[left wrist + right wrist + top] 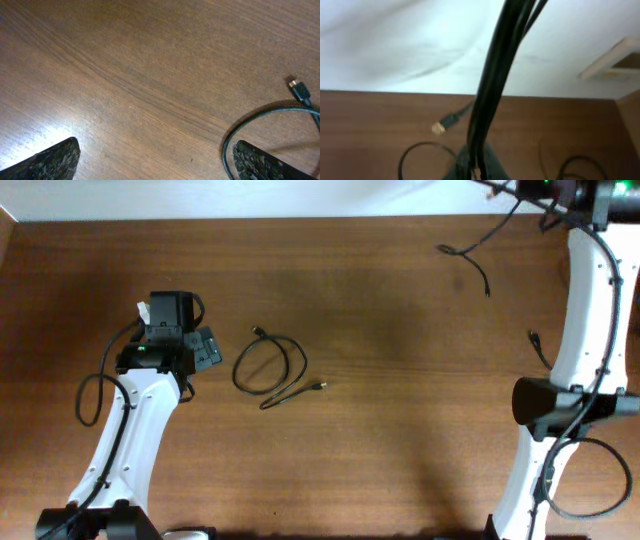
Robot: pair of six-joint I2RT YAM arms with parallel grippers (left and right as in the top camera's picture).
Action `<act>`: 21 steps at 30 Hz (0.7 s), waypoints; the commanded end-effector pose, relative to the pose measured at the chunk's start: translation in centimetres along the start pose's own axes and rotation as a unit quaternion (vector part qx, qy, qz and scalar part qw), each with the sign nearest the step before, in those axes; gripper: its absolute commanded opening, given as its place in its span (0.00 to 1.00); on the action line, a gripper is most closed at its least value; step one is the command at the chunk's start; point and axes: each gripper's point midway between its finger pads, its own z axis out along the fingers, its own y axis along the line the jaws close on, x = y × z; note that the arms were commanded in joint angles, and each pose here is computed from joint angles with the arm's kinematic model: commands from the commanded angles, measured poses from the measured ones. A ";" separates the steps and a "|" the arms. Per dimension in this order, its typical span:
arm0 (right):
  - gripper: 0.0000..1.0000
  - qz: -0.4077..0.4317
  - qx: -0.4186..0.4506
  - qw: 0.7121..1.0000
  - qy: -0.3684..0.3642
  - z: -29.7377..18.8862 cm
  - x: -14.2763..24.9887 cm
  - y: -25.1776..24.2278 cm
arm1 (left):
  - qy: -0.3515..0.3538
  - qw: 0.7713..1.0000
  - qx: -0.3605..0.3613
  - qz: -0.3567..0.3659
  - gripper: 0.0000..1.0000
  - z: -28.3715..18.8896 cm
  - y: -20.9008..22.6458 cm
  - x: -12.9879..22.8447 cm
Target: Untangle cables
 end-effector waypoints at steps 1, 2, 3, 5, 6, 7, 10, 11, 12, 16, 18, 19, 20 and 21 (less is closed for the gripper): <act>0.04 0.019 0.023 0.999 0.016 4.8 2.5 -3.4 | -0.005 1.000 0.001 0.006 0.99 -0.2 0.0 -0.1; 0.04 0.024 0.031 0.999 0.021 6.3 3.5 -4.5 | -0.005 1.000 0.001 0.006 0.99 -0.2 0.0 -0.1; 0.04 0.034 0.041 0.998 0.035 8.5 5.7 -6.2 | -0.005 1.000 0.001 0.006 0.99 -0.2 0.0 -0.1; 0.04 0.049 0.052 0.995 0.076 11.6 10.7 -8.3 | -0.005 1.000 0.001 0.006 0.99 -0.2 0.0 -0.1; 0.04 0.056 0.053 0.991 0.110 13.2 14.5 -8.7 | -0.005 1.000 0.001 0.006 0.99 -0.2 0.0 -0.1; 0.04 0.060 0.052 0.988 0.134 14.6 17.8 -8.7 | -0.005 1.000 0.001 0.006 0.99 -0.2 0.0 -0.1; 0.04 0.062 0.048 0.984 0.163 16.1 22.1 -8.1 | -0.005 1.000 0.001 0.006 0.99 -0.2 0.0 -0.1; 0.06 0.062 0.047 0.983 0.166 16.2 22.6 -8.0 | -0.005 1.000 0.001 0.006 0.99 -0.2 0.0 -0.1; 0.19 0.062 0.047 0.982 0.169 16.2 22.8 -7.9 | -0.005 1.000 0.001 0.006 0.99 -0.2 0.0 -0.1; 0.98 0.063 0.041 0.981 0.181 16.0 23.4 -7.6 | -0.005 1.000 0.001 0.006 0.99 -0.2 0.0 -0.1; 0.98 0.064 0.038 0.978 0.197 15.8 24.2 -7.4 | -0.005 1.000 0.001 0.006 0.99 -0.2 0.0 -0.1; 0.98 0.064 0.037 0.976 0.203 15.6 24.5 -7.3 | -0.005 1.000 0.001 0.006 0.99 -0.2 0.0 -0.1; 0.98 0.064 0.035 0.974 0.212 15.4 24.9 -7.2 | -0.005 1.000 0.001 0.006 0.99 -0.2 0.0 -0.1; 0.98 0.065 0.030 0.972 0.222 15.2 25.3 -6.9 | -0.005 1.000 0.001 0.006 0.99 -0.2 0.0 -0.1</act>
